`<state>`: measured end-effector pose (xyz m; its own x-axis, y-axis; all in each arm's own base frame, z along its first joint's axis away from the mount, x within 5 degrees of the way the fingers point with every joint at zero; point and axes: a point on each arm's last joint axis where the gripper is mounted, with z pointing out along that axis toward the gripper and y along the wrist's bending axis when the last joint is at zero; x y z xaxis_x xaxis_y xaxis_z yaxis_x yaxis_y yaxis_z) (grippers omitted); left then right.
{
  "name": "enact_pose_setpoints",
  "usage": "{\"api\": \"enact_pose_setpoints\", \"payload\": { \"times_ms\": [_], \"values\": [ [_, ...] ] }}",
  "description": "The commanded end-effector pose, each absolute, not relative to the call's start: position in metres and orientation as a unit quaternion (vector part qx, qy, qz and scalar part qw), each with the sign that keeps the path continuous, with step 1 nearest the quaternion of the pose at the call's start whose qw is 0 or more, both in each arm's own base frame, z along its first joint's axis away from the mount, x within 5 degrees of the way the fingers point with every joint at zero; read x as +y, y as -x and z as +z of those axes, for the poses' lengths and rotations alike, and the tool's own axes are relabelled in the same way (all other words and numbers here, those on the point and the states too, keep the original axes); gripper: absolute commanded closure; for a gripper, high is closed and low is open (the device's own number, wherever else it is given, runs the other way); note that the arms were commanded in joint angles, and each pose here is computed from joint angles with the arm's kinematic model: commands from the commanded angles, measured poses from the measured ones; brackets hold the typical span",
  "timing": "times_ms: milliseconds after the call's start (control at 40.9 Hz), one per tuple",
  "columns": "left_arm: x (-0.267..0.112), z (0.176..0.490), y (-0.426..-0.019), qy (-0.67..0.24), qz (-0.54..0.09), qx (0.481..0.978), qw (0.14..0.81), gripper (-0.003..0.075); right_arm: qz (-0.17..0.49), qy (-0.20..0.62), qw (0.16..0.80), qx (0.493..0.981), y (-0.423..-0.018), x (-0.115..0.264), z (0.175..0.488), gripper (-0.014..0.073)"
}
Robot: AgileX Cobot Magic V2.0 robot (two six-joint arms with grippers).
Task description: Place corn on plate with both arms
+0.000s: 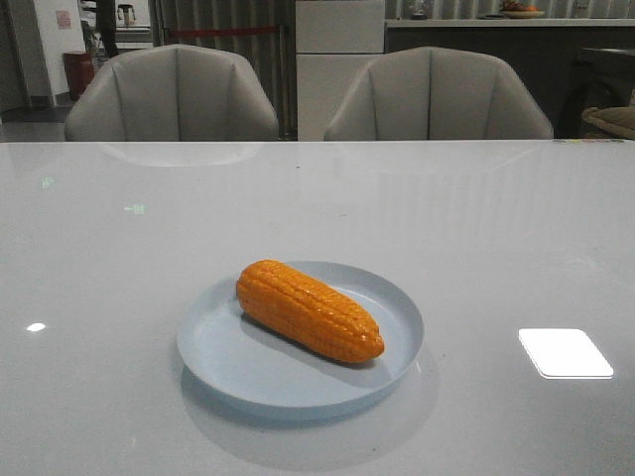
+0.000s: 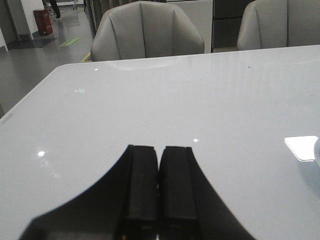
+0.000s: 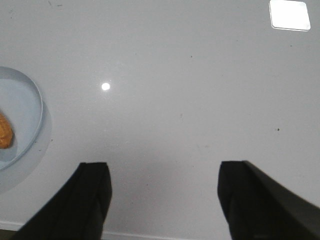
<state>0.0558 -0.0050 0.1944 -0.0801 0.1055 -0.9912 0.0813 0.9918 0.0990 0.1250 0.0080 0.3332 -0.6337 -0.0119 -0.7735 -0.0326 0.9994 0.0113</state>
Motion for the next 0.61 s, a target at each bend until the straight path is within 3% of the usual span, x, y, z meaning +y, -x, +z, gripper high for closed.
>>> {"api": "enact_pose_setpoints", "payload": {
  "times_ms": [0,342,587],
  "values": [
    [-0.004,0.190,-0.056,-0.052,0.009,0.716,0.696,0.0627,0.010,0.013,0.474,0.881,-0.128,0.007,0.347,0.0034],
    [-0.004,0.190,-0.056,-0.052,0.009,0.716,0.696,0.0627,0.005,0.015,0.482,0.876,-0.125,0.006,0.349,0.0034],
    [-0.004,0.190,-0.056,-0.052,0.009,0.716,0.696,0.0627,-0.001,0.015,0.526,0.850,-0.103,0.003,0.361,0.0036]
  ]
}}
